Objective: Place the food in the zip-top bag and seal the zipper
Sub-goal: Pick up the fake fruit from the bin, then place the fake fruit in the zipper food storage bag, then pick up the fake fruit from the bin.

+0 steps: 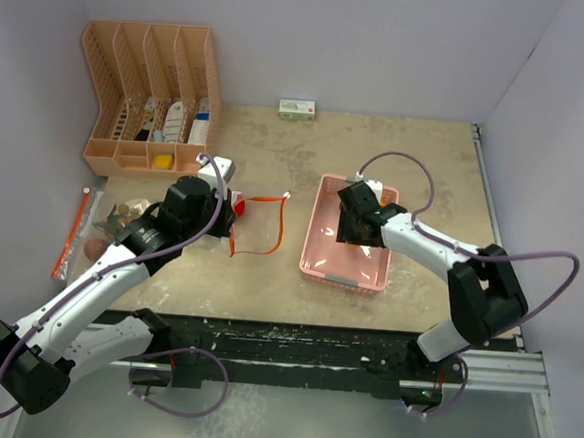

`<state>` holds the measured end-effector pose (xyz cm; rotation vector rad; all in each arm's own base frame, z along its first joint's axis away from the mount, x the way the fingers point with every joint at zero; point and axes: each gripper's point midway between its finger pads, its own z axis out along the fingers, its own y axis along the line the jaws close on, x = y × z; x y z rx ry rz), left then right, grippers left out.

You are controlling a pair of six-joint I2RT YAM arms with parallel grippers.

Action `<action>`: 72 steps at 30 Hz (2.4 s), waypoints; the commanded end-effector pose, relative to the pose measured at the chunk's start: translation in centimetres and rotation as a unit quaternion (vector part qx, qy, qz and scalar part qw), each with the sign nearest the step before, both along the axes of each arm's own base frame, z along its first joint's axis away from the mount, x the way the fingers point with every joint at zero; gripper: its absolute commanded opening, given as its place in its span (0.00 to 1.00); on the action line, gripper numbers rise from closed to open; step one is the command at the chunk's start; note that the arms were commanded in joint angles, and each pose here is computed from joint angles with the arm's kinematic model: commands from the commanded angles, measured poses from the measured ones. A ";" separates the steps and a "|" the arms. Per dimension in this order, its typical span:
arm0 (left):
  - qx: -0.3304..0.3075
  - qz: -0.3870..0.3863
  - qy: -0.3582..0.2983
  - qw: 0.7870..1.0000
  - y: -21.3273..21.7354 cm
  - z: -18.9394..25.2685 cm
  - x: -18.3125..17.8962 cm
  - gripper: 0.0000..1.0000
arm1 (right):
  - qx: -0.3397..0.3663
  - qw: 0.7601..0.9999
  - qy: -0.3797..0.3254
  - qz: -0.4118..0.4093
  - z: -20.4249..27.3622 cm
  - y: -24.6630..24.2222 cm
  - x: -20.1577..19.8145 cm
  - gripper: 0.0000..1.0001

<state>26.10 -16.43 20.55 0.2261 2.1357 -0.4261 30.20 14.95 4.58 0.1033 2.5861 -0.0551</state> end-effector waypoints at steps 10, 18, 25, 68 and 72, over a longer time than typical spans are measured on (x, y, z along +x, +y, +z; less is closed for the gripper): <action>-0.005 0.005 -0.027 1.000 0.4 1.9 0.3 0.00 | 0.238 0.935 -0.161 0.209 18.0 17.2 -3.5 0.21; -0.013 0.003 -0.026 1.000 0.1 2.2 0.3 0.00 | 0.269 0.916 -0.148 0.257 17.3 23.0 -3.6 0.45; -0.015 0.000 -0.025 1.000 -0.1 2.3 0.3 0.00 | 0.259 0.916 -0.167 0.255 17.5 23.8 -2.4 0.91; 0.014 -0.026 -0.028 0.999 -0.4 1.0 0.7 0.00 | 0.116 0.932 -0.135 -0.316 3.8 -1.0 11.6 1.00; 0.018 -0.029 -0.027 0.999 -0.4 0.9 0.7 0.00 | 0.090 0.929 -0.131 -0.335 2.5 -2.2 11.5 1.00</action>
